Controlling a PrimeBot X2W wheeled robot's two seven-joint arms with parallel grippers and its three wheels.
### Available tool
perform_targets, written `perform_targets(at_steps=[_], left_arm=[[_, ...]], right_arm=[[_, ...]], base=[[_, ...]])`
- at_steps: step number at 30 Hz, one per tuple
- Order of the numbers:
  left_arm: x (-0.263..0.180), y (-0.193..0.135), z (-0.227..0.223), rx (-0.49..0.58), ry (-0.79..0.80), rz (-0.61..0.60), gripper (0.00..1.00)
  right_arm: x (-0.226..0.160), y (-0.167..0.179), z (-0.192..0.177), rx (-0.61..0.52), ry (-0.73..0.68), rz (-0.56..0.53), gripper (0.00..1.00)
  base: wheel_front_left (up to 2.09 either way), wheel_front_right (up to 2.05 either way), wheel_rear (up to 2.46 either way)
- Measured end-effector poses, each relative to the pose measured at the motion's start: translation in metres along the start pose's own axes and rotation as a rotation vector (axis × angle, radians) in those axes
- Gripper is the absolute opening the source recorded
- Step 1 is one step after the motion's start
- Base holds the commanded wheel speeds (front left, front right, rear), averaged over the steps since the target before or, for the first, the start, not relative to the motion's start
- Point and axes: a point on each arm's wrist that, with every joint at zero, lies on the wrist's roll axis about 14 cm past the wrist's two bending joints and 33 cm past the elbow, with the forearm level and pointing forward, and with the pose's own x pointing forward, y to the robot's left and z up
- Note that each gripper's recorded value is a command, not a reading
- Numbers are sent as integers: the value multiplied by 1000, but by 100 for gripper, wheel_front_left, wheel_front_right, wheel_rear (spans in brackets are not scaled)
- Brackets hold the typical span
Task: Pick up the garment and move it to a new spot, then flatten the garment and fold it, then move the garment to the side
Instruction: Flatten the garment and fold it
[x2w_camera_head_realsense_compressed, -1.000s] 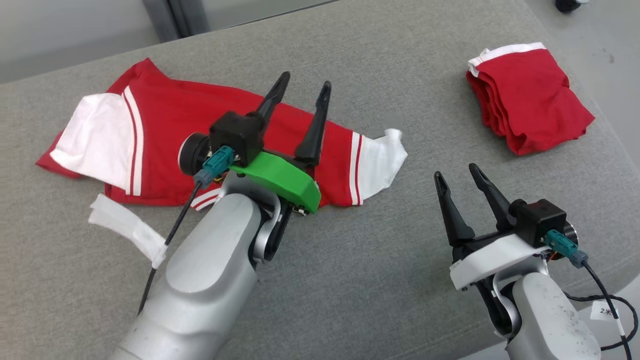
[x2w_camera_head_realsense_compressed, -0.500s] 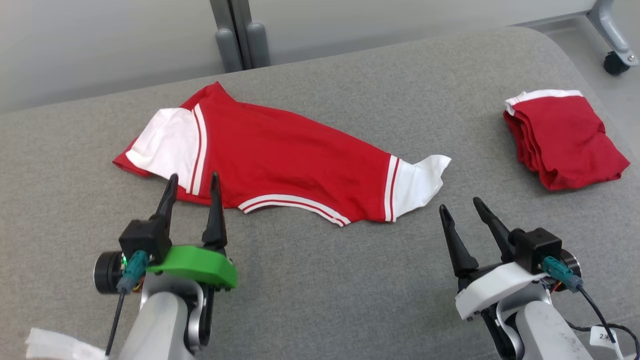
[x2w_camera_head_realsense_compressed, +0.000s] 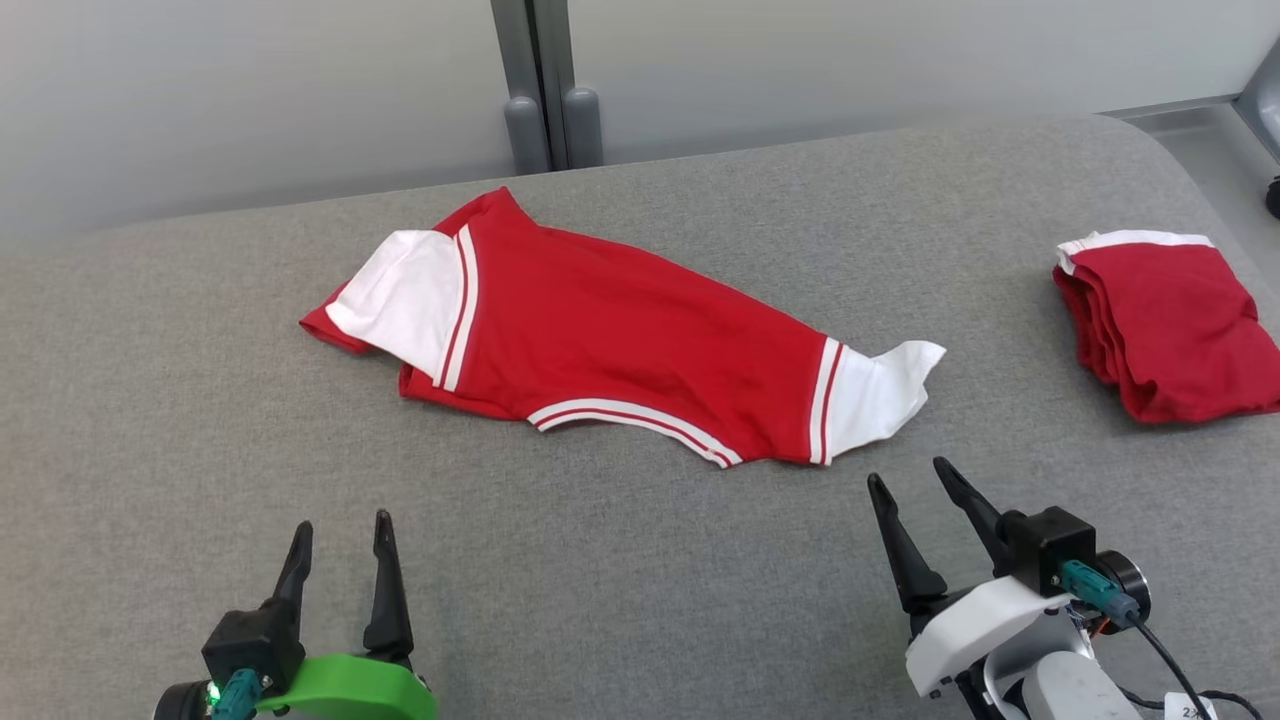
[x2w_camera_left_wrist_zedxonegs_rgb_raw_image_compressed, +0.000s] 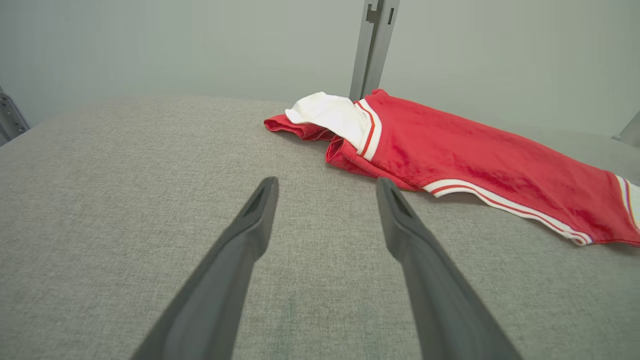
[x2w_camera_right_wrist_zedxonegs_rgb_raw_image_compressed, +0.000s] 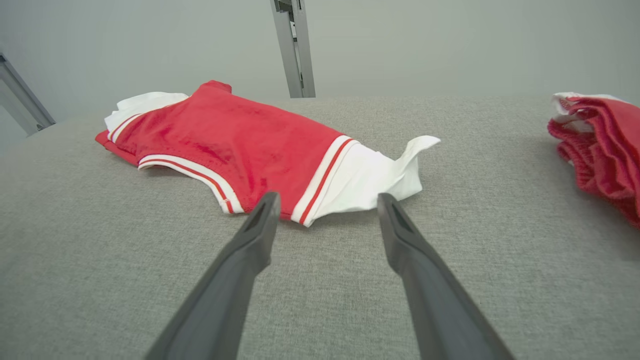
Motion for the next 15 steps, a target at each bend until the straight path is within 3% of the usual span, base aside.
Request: perform_targets(at_steps=[8,15], left_arm=[[6,-5,5,-15,-16,-12,100],[11,-3,7,-49,-19,2,100]], right_arm=[[23,42,-8,-28,28,140,100],[64,112,-9,-90,40,374,100]], base=[[0,0,0],[0,0,0]])
